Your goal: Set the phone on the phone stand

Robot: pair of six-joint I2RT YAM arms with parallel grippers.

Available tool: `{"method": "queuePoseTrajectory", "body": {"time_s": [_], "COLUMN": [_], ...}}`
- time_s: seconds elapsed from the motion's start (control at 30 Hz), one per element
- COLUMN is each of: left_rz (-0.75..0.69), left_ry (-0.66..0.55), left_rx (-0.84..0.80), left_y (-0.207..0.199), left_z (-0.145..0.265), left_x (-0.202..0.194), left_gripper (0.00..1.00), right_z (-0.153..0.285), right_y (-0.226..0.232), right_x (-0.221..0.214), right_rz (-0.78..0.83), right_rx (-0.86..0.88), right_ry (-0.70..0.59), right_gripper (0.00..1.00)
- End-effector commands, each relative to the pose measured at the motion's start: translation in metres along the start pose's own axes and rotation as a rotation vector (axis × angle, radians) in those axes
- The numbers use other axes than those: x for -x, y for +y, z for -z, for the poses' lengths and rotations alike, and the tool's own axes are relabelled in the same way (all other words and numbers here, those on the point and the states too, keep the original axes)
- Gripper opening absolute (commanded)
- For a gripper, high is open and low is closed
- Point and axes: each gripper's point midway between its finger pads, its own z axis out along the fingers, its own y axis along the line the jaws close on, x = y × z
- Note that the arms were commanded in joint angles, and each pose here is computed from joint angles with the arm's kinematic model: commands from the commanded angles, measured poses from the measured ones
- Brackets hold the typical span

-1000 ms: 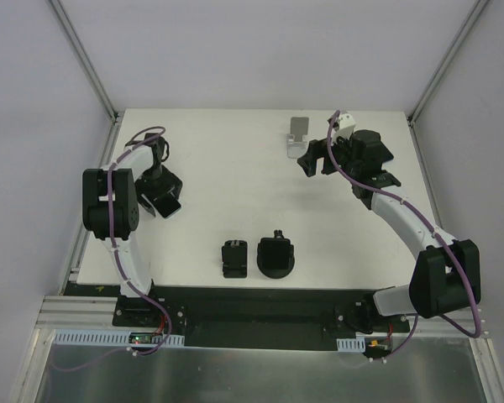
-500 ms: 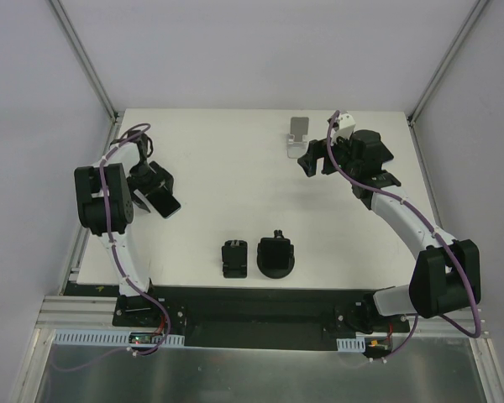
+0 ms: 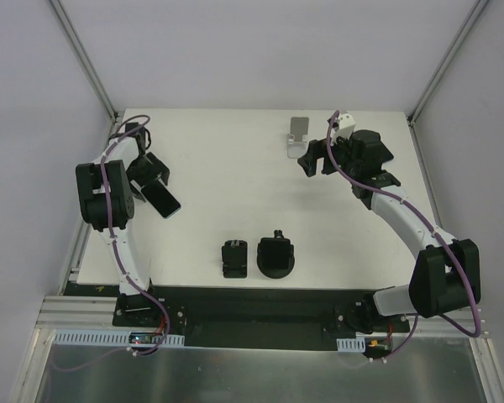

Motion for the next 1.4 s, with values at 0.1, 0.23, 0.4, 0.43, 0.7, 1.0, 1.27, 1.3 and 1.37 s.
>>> {"method": "queuePoseTrajectory", "body": {"time_s": [0.1, 0.23, 0.4, 0.43, 0.7, 1.0, 1.27, 1.3, 1.37], "left_rz": [0.045, 0.057, 0.022, 0.017, -0.028, -0.141, -0.319, -0.332, -0.4], "left_ry": [-0.066, -0.069, -0.094, -0.1, -0.268, -0.532, -0.722, -0.756, -0.79], "left_rx": [0.02, 0.023, 0.009, 0.012, -0.076, -0.182, -0.369, -0.403, -0.44], "left_y": [0.005, 0.01, 0.009, 0.012, 0.013, 0.007, -0.003, -0.002, -0.006], "left_z": [-0.016, -0.02, -0.015, -0.015, 0.039, 0.143, 0.213, 0.226, 0.235], "left_x": [0.026, 0.019, 0.022, 0.021, 0.023, -0.019, -0.086, -0.093, -0.117], "left_gripper": [0.82, 0.72, 0.36, 0.27, 0.0, 0.0, 0.0, 0.0, 0.0], "right_z": [-0.002, 0.0, 0.0, 0.0, 0.0, 0.0, 0.001, 0.001, 0.001], "right_y": [-0.001, -0.001, -0.001, -0.001, -0.002, -0.001, -0.001, -0.001, -0.001], "right_x": [0.022, 0.023, 0.023, 0.022, 0.022, 0.023, 0.024, 0.024, 0.024], "right_rz": [0.036, 0.037, 0.039, 0.038, 0.042, 0.037, 0.033, 0.033, 0.033], "right_rx": [-0.004, -0.006, -0.007, -0.007, -0.01, -0.005, 0.0, 0.0, -0.002], "right_ry": [-0.055, -0.058, -0.058, -0.057, -0.057, -0.06, -0.063, -0.063, -0.063], "right_gripper": [0.98, 0.98, 0.98, 0.98, 0.98, 0.98, 0.98, 0.98, 0.98]}}
